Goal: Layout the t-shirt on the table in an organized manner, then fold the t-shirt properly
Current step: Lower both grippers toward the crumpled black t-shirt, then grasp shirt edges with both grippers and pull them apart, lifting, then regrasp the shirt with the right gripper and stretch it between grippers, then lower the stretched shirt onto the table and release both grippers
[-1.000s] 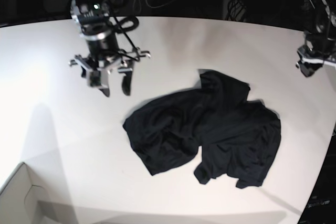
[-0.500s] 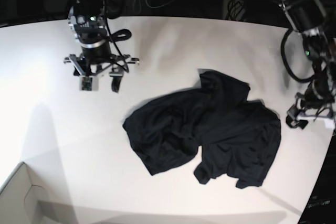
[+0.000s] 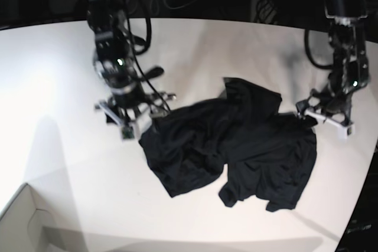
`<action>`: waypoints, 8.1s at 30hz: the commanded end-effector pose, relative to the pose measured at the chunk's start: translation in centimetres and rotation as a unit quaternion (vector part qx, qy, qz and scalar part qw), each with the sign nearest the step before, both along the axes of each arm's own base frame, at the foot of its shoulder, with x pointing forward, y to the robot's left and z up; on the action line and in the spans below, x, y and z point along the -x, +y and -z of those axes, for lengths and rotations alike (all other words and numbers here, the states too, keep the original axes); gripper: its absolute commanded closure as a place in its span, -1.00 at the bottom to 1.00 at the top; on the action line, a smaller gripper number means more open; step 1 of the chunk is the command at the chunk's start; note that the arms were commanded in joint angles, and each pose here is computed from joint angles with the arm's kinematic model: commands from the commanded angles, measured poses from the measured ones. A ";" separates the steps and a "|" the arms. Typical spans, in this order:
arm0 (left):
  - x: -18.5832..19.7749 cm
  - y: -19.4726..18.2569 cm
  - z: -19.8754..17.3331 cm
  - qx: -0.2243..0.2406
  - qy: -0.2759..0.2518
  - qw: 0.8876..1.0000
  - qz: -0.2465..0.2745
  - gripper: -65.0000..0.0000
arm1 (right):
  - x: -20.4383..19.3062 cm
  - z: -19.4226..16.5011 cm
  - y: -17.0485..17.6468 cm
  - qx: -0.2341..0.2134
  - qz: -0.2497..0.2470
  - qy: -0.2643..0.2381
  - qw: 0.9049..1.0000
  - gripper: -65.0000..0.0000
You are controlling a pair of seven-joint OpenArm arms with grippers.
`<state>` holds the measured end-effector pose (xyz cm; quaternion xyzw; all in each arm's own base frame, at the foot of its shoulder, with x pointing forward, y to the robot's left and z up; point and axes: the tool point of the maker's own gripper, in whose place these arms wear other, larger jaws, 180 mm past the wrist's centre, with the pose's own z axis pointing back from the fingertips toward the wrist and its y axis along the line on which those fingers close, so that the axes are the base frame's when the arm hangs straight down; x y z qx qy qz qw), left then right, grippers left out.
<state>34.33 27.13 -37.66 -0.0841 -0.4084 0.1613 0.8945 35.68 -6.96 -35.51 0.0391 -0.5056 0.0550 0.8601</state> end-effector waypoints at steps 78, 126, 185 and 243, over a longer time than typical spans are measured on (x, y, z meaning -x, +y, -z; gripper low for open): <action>-4.8 -14.7 1.0 0.064 -0.022 0.996 0.052 -0.54 | 11.4 -3.9 -22.8 0.110 0.263 -0.046 0.957 0.01; 7.2 6.7 -3.6 0.135 -0.055 0.974 -0.172 1.00 | -0.1 -0.2 -2.1 0.003 0.020 -0.041 0.999 -0.28; 3.5 0.1 -3.2 0.173 -0.050 0.979 -0.094 0.99 | 10.2 -10.1 -18.4 0.130 0.171 -0.195 0.957 1.00; -11.5 -0.9 -9.5 0.220 -0.167 0.956 -0.095 1.00 | 13.2 -1.0 -20.4 0.117 0.214 -0.075 0.967 0.22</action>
